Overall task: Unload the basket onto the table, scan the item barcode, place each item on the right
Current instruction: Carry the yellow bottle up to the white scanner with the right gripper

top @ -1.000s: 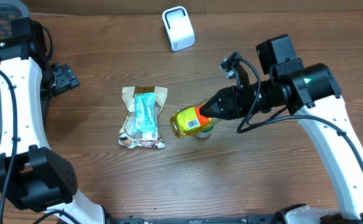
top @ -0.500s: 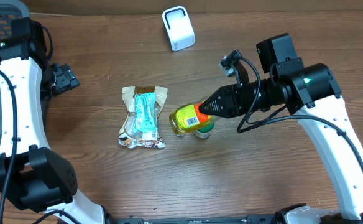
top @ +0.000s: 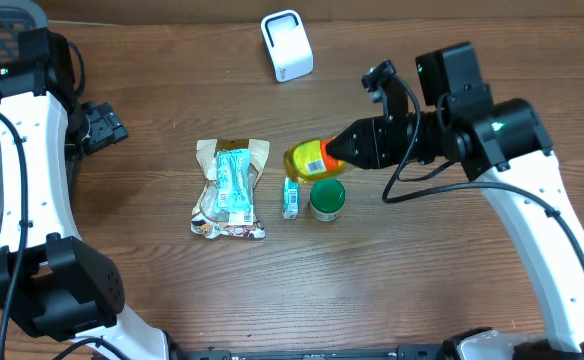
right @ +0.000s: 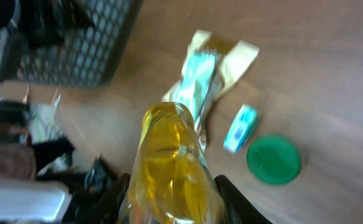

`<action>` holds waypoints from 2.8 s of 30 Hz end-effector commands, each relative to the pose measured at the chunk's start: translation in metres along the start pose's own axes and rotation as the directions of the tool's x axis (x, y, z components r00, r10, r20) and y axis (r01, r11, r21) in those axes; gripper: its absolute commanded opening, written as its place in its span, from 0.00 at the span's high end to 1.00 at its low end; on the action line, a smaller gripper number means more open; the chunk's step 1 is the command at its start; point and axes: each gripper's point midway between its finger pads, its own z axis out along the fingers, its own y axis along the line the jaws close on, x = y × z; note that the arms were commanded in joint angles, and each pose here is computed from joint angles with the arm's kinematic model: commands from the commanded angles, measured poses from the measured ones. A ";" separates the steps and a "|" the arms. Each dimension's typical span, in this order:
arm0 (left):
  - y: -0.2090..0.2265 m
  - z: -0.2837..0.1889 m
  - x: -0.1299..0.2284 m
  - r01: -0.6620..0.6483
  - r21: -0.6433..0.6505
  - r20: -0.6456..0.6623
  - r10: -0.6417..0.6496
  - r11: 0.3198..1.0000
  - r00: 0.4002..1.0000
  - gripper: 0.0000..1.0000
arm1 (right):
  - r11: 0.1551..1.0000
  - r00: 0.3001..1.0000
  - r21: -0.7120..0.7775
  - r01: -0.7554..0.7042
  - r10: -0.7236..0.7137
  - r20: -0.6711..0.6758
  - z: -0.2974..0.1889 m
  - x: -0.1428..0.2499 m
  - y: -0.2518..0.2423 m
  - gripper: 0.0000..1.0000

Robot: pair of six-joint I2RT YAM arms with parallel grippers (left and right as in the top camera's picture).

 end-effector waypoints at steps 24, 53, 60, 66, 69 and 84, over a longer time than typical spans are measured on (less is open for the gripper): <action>0.002 -0.001 -0.005 -0.012 -0.011 0.012 0.013 1.000 1.000 0.00 | 0.809 0.797 0.488 0.327 -0.513 0.317 -0.029 -0.181 0.007 0.69; 0.002 -0.001 -0.005 -0.013 -0.011 0.012 0.013 1.000 1.000 0.00 | 0.413 0.698 0.817 0.403 -0.716 0.017 0.098 -0.231 -0.073 0.72; 0.002 -0.001 -0.005 -0.013 -0.011 0.012 0.013 1.000 1.000 0.00 | 0.311 0.624 0.858 0.409 -0.781 -0.014 0.119 -0.252 -0.084 0.71; 0.002 -0.001 -0.005 -0.014 -0.011 0.012 0.014 1.000 1.000 0.00 | 0.210 0.558 0.882 0.421 -0.827 -0.069 0.142 -0.265 -0.101 0.66; 0.002 -0.001 -0.005 -0.014 -0.011 0.012 0.014 1.000 1.000 0.01 | 0.170 0.531 0.883 0.438 -0.841 -0.102 0.153 -0.267 -0.107 0.66; 0.002 -0.001 -0.005 -0.013 -0.011 0.012 0.013 1.000 1.000 0.00 | 0.132 0.523 0.872 0.471 -0.838 -0.155 0.177 -0.263 -0.136 0.66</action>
